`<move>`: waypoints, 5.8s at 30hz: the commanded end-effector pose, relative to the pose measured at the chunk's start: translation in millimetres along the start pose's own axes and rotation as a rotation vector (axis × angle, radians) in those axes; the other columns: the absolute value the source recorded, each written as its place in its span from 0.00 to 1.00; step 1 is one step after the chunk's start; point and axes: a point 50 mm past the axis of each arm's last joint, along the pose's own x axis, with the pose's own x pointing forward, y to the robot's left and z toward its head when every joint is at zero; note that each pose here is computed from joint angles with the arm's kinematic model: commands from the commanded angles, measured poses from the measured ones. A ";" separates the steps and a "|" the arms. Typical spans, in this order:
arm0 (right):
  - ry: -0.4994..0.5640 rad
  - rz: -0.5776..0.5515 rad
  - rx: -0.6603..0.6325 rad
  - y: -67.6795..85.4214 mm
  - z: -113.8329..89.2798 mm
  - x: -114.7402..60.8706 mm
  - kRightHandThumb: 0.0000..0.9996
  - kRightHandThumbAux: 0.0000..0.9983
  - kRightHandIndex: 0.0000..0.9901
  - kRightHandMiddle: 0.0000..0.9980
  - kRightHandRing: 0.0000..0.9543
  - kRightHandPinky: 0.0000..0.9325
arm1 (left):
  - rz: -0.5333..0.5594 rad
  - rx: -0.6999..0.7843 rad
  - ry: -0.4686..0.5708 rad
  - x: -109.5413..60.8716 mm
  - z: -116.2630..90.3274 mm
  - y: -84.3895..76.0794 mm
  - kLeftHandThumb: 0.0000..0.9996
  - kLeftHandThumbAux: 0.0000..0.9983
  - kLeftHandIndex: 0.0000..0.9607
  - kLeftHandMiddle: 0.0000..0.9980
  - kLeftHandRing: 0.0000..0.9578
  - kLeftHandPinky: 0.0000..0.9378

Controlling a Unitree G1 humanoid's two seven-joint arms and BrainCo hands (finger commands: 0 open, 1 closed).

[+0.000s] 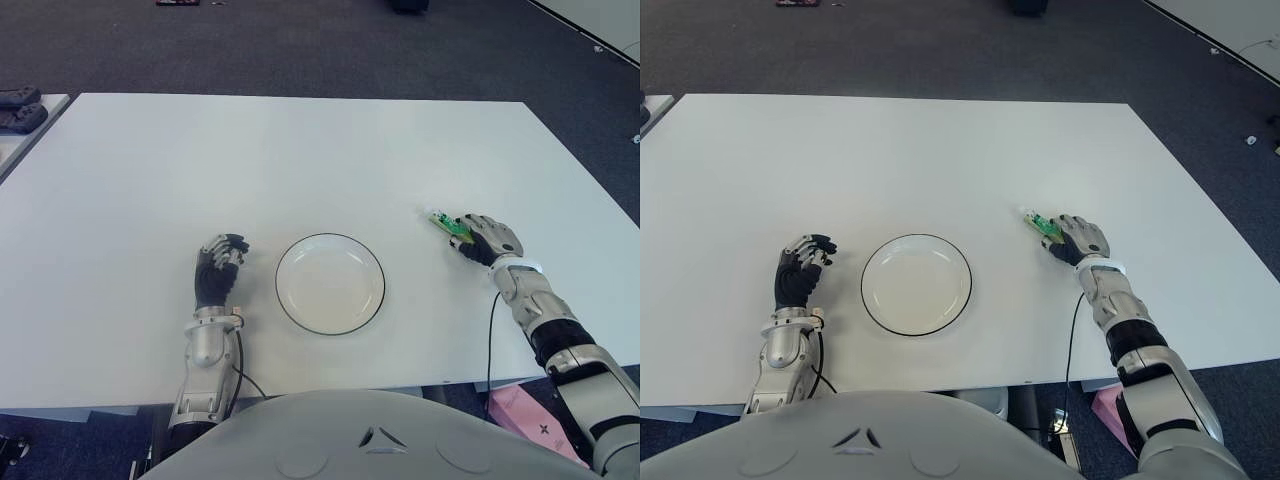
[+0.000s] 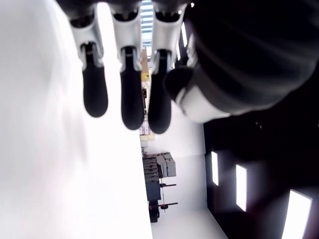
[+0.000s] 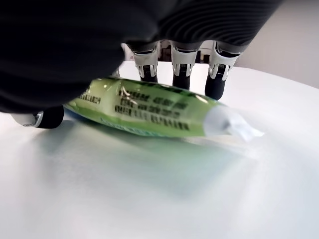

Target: Put the toothpaste on the table into the plate.

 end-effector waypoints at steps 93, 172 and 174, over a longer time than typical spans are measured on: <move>-0.258 -0.617 0.384 -35.5 58.1 -28.8 0.85 0.68 0.40 0.54 0.89 0.91 | 0.034 -0.009 0.001 2.3 3.2 8.1 0.71 0.72 0.44 0.48 0.48 0.49; -1.202 -0.136 0.089 -24.7 196.1 -85.3 0.51 0.42 0.10 0.09 0.12 0.16 | 0.025 -0.018 -0.017 2.9 5.2 4.3 0.72 0.72 0.45 0.48 0.48 0.50; -1.197 -0.176 0.079 -27.1 193.6 -84.5 0.46 0.37 0.05 0.05 0.06 0.08 | 0.024 -0.018 -0.021 2.8 5.2 4.3 0.72 0.72 0.45 0.48 0.48 0.50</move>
